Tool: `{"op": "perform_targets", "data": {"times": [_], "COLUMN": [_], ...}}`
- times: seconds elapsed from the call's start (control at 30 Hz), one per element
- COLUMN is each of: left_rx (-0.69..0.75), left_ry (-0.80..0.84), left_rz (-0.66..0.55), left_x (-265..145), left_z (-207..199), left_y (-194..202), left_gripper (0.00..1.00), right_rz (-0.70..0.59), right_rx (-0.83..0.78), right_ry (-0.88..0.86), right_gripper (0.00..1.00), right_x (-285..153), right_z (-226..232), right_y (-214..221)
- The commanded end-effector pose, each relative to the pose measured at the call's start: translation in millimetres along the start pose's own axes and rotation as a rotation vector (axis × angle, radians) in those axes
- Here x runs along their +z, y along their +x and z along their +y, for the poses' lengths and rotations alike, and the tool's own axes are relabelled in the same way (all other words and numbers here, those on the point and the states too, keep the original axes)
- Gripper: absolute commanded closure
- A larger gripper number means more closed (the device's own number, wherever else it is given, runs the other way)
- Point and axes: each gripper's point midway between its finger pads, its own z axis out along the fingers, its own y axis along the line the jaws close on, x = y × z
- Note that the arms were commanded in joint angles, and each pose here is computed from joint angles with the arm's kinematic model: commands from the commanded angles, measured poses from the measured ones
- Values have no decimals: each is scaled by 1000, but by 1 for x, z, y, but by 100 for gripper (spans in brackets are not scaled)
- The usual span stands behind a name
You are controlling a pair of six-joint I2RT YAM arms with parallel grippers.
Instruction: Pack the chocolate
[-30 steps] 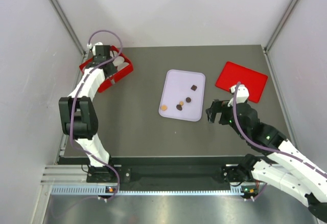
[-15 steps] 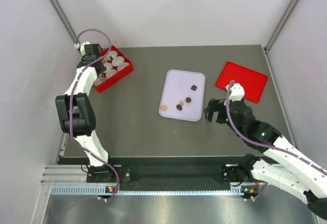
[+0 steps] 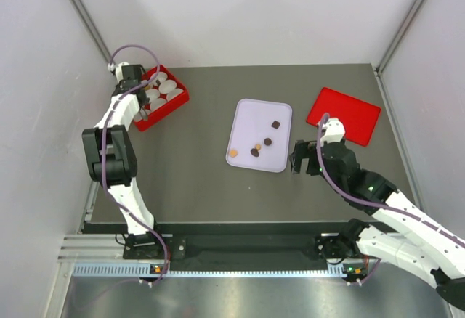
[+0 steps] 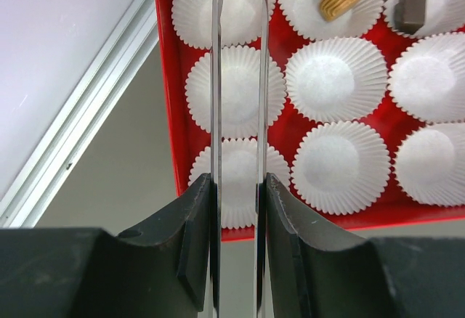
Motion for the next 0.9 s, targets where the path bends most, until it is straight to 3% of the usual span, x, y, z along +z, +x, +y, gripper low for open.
{"op": "perform_targets", "data": {"times": [0.0, 0.87], "left_rx": [-19, -14], "left_ry": [-19, -21], "left_rz": [-100, -84], "left_x": [4, -16], "left_z": [0, 11], "left_y": [-33, -26], "left_gripper": [64, 60], "right_rz": [-58, -40], "right_rx": [14, -6], "right_ry": [-6, 0], "right_gripper": [0, 0], "right_x": [0, 12], "right_z": [5, 9], "right_y": [-20, -14]}}
